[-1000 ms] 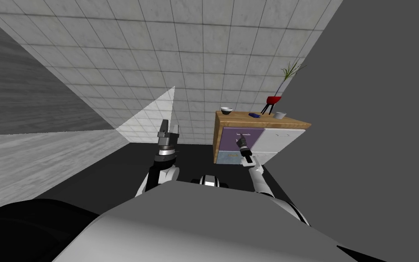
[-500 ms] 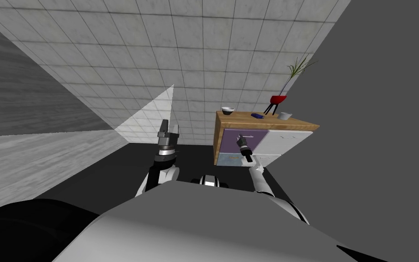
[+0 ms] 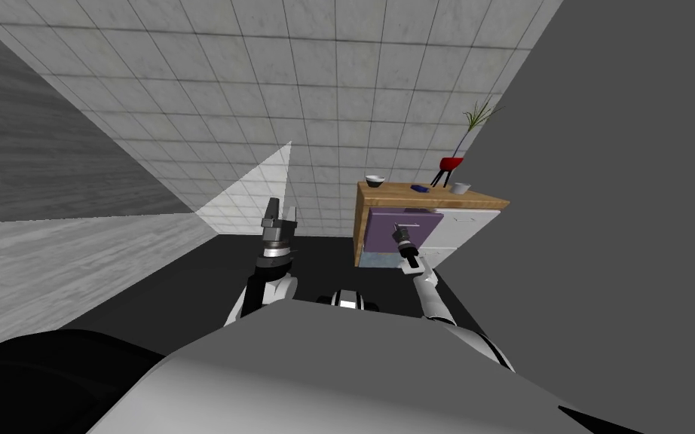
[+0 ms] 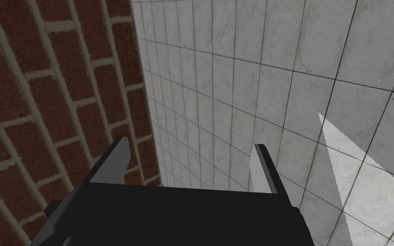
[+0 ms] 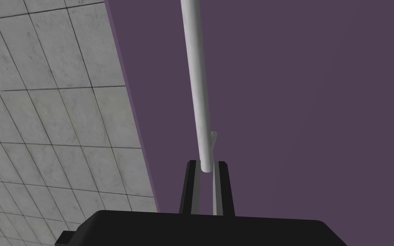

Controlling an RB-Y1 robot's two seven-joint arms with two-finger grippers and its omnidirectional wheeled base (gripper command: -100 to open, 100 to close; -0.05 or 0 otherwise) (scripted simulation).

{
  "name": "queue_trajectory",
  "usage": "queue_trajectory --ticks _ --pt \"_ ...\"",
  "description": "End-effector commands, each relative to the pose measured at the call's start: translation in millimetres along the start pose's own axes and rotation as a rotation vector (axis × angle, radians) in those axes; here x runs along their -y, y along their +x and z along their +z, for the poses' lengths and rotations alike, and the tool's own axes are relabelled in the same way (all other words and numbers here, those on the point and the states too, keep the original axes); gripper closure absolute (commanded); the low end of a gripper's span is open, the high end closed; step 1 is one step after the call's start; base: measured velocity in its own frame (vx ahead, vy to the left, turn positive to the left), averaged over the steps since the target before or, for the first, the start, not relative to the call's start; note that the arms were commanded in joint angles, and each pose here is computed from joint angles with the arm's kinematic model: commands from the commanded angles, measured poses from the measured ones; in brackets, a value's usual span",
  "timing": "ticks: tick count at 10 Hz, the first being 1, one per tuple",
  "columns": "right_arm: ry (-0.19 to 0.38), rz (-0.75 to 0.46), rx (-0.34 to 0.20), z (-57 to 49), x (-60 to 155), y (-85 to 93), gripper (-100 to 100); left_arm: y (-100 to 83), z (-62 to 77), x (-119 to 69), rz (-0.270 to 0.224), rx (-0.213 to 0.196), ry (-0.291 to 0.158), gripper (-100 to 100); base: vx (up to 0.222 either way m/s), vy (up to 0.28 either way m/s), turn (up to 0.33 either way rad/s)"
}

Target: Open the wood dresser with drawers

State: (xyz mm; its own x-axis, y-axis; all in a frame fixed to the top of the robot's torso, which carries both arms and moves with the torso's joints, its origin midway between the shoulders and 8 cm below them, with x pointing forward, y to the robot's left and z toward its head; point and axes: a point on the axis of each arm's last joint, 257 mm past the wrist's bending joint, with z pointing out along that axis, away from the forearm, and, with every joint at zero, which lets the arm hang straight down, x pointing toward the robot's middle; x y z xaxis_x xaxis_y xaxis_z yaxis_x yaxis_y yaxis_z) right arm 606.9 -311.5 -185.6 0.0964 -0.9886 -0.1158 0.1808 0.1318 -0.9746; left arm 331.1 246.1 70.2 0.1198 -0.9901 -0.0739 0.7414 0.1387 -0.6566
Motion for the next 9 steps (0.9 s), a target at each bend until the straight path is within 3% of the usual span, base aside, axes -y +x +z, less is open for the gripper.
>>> queue_trajectory --ticks 1,5,6,9 --pt "-0.006 0.002 0.004 -1.2 -2.3 -1.0 100 0.0 -0.1 0.0 0.0 0.0 0.0 0 -0.142 -0.015 -0.034" --pt "-0.009 0.003 0.008 -1.7 -3.7 -2.4 100 0.0 0.0 0.0 0.0 0.0 0.0 0 -0.154 -0.012 -0.016" --pt "-0.014 0.004 0.005 7.1 2.3 -0.2 -100 0.0 -0.1 0.0 0.0 0.0 0.0 0 -0.053 -0.004 0.028" --pt "-0.014 0.003 -0.004 26.6 20.8 4.2 -100 0.0 -0.1 0.0 0.0 0.0 0.0 0 -0.059 -0.001 0.037"
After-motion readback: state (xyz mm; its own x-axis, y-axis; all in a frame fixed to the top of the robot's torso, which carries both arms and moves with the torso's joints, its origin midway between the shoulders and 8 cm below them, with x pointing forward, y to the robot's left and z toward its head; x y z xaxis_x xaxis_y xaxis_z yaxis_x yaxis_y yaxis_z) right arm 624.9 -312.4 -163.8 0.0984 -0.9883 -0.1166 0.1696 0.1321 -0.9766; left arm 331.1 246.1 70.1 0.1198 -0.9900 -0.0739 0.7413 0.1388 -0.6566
